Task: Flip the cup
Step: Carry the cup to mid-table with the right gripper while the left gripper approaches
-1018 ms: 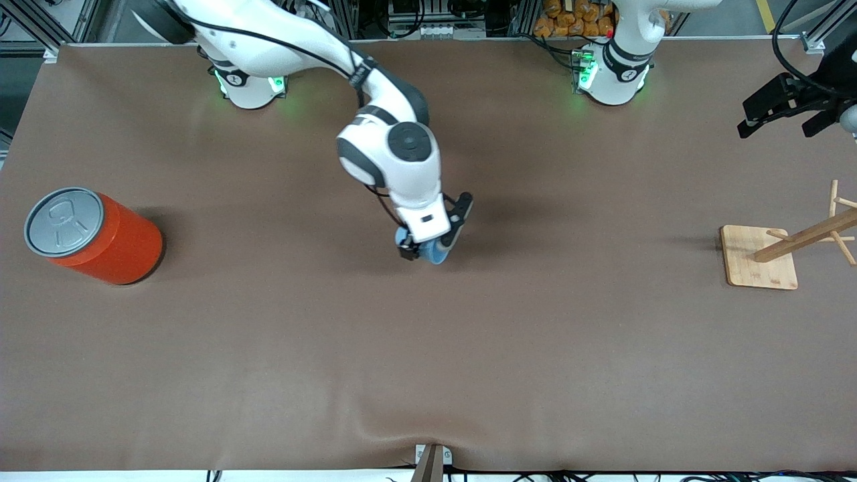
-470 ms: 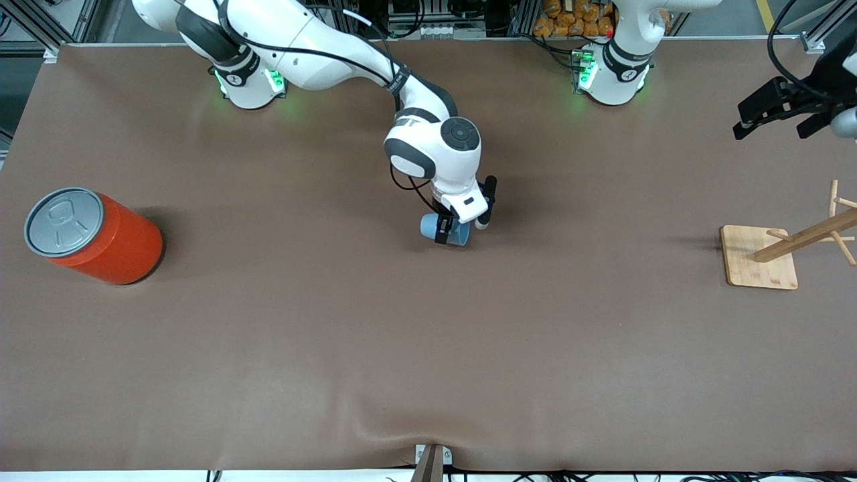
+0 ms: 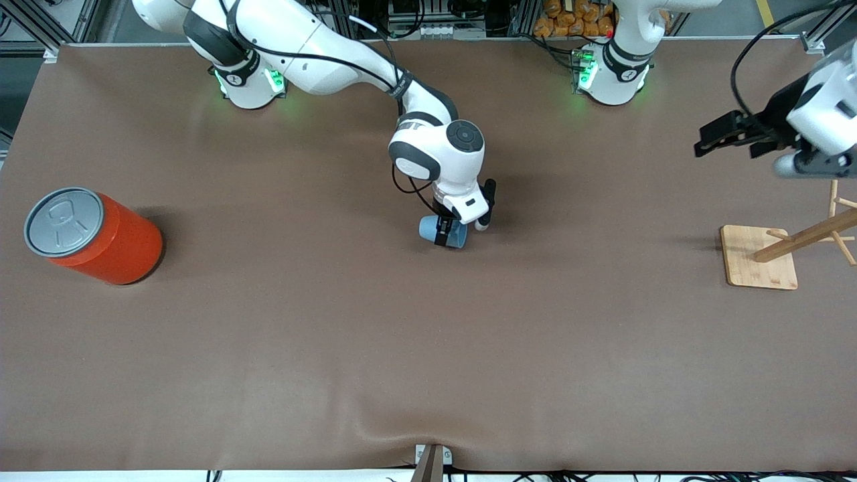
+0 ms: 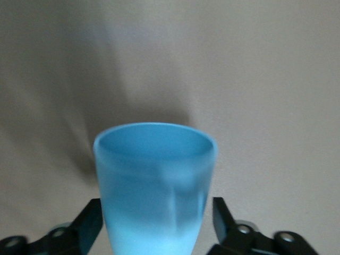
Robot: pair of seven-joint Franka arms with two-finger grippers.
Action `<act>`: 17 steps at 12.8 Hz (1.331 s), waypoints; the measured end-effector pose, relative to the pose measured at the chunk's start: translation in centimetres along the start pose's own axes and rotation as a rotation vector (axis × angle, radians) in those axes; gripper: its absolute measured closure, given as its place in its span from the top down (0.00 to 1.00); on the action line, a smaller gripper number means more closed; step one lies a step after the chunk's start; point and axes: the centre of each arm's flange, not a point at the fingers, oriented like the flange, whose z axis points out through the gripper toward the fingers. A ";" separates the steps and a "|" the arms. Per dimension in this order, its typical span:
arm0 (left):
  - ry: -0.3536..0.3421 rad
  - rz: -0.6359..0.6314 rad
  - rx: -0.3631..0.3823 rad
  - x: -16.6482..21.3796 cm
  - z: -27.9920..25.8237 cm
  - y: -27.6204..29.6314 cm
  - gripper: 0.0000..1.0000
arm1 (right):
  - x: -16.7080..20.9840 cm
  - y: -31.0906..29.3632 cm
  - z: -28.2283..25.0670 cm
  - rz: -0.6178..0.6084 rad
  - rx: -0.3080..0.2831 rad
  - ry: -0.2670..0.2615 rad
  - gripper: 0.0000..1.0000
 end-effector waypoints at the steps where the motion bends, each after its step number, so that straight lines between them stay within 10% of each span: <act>1: -0.034 -0.003 -0.014 0.4 1.6 0.0 1.00 | 0.0 0.1 0.0 -0.001 -0.005 -0.001 1.00; 17: -0.245 0.113 -0.495 12.4 27.4 4.9 1.00 | -0.1 2.5 -4.5 0.041 -0.022 0.003 1.00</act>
